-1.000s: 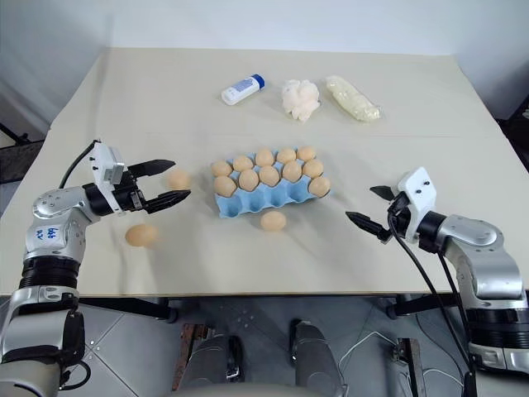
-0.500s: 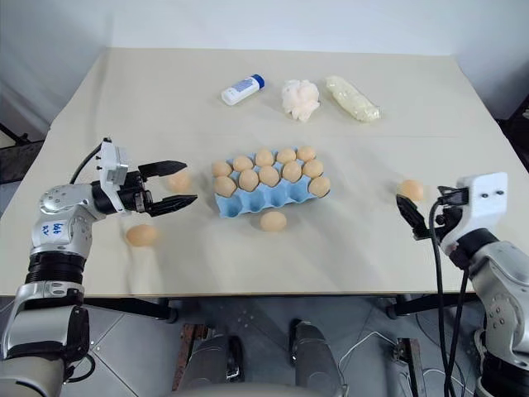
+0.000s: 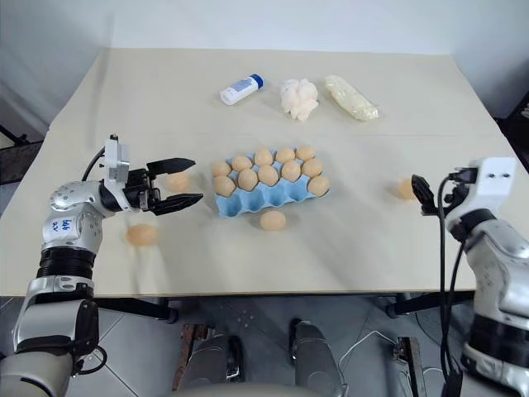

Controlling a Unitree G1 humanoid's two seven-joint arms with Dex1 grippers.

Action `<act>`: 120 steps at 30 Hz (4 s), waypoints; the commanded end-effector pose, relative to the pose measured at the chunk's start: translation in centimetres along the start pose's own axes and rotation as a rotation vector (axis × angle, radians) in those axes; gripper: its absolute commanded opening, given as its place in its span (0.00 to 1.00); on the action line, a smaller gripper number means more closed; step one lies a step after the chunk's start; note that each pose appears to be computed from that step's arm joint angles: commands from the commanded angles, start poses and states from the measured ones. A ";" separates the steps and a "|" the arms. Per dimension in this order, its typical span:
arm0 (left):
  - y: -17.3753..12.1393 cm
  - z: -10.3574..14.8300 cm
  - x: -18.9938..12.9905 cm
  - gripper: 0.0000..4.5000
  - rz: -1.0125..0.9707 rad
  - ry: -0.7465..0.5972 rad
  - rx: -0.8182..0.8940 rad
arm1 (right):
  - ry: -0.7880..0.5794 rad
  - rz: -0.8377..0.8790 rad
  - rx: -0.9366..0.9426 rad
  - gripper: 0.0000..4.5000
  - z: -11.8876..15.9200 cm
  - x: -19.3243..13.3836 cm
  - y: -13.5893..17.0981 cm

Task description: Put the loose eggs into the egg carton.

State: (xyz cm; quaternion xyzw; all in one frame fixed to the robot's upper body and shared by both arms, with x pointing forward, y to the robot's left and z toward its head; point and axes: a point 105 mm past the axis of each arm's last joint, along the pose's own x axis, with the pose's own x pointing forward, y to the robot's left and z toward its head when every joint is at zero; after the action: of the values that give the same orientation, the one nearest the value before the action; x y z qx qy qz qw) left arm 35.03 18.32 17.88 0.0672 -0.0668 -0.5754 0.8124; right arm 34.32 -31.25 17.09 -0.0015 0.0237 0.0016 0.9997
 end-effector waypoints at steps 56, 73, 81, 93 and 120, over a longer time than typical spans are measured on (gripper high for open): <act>-1.3 0.3 -2.3 1.00 0.095 -0.031 0.072 | 0.012 0.648 -0.113 0.41 2.6 1.9 20.4; -2.6 -0.5 -2.9 1.00 0.097 -0.001 0.058 | 0.035 0.744 -0.184 0.57 0.6 3.5 24.2; -2.4 -0.4 -3.0 1.00 0.099 -0.010 0.058 | 0.003 0.732 -0.201 0.99 1.9 3.5 23.5; -2.6 -0.9 -4.3 1.00 0.066 0.016 0.033 | 0.074 0.865 -0.182 0.99 3.2 -2.3 19.7; -4.6 -1.6 -6.7 1.00 -0.024 0.023 -0.014 | 0.208 1.056 -0.226 0.99 -3.3 -5.0 21.0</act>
State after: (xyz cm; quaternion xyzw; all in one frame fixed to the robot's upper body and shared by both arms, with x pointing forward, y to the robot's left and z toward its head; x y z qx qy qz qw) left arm 29.15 22.92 14.10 0.0602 -0.0291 -0.5878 0.8062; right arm 28.48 -11.13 13.74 -0.0824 0.1333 0.5068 0.8477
